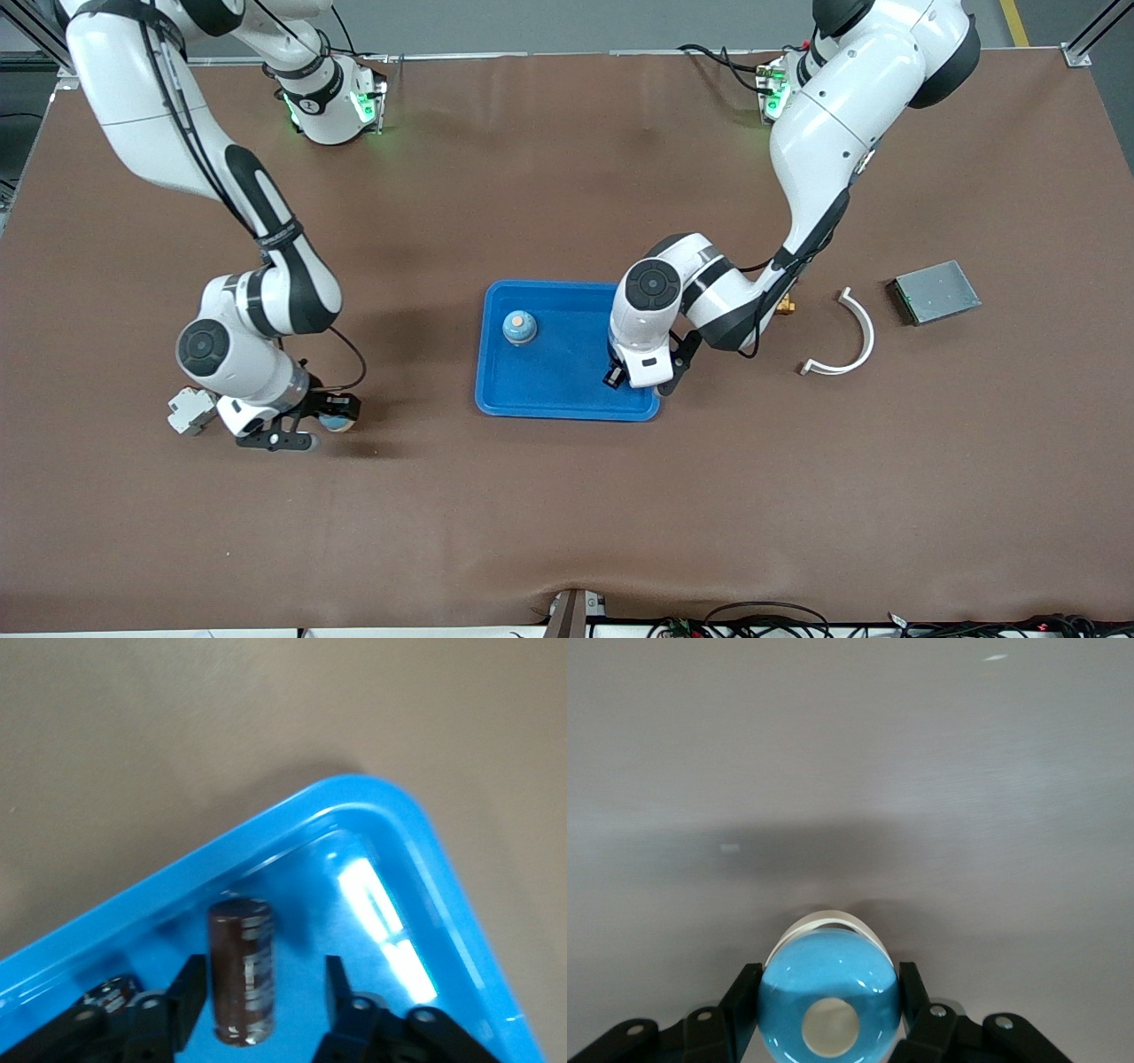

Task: Place electrolytic capacitor and blue bell in tray
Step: 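Place the capacitor in the tray with the left gripper while the right lifts the bell, then lower the bell into the tray with the right gripper while the left gripper withdraws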

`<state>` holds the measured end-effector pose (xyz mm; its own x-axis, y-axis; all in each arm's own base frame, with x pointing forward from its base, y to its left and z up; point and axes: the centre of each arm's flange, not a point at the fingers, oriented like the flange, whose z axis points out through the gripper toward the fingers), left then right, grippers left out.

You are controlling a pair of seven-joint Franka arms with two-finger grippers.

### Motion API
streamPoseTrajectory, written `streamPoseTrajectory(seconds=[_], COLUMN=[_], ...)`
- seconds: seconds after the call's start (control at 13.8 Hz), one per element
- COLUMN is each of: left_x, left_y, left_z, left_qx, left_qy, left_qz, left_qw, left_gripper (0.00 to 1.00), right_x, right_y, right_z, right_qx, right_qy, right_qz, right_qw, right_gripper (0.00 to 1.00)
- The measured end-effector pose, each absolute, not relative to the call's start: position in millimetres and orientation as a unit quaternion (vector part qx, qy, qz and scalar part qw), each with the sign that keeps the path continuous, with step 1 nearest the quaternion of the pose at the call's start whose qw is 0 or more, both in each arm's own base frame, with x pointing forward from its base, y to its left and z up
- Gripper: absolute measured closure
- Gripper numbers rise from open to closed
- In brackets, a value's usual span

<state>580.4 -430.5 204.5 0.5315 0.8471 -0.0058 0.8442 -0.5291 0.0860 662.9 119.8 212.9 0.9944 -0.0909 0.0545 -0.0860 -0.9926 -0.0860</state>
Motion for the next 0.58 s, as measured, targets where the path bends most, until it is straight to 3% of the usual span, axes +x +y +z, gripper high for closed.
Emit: streamPoseTrajectory(seconds=[0.22, 0.29, 0.58], left_x=[616, 629, 652], left_y=[-414, -399, -320], left_z=[263, 292, 403], left_qx=[0.865, 0.863, 0.890], left_qy=[0.493, 0.493, 0.446], left_qz=[0.055, 0.070, 0.078], left_qw=[0.073, 0.080, 0.052], left_gripper=[0.05, 0.00, 0.00], right_x=[647, 641, 616], right_y=[201, 232, 324], right_z=[226, 232, 254], right_qx=[-0.993, -0.991, -0.981], right_qy=[0.103, 0.123, 0.182], right_qz=[-0.020, -0.017, -0.019], right_qw=[0.047, 0.048, 0.059], right_gripper=[0.33, 0.33, 0.33])
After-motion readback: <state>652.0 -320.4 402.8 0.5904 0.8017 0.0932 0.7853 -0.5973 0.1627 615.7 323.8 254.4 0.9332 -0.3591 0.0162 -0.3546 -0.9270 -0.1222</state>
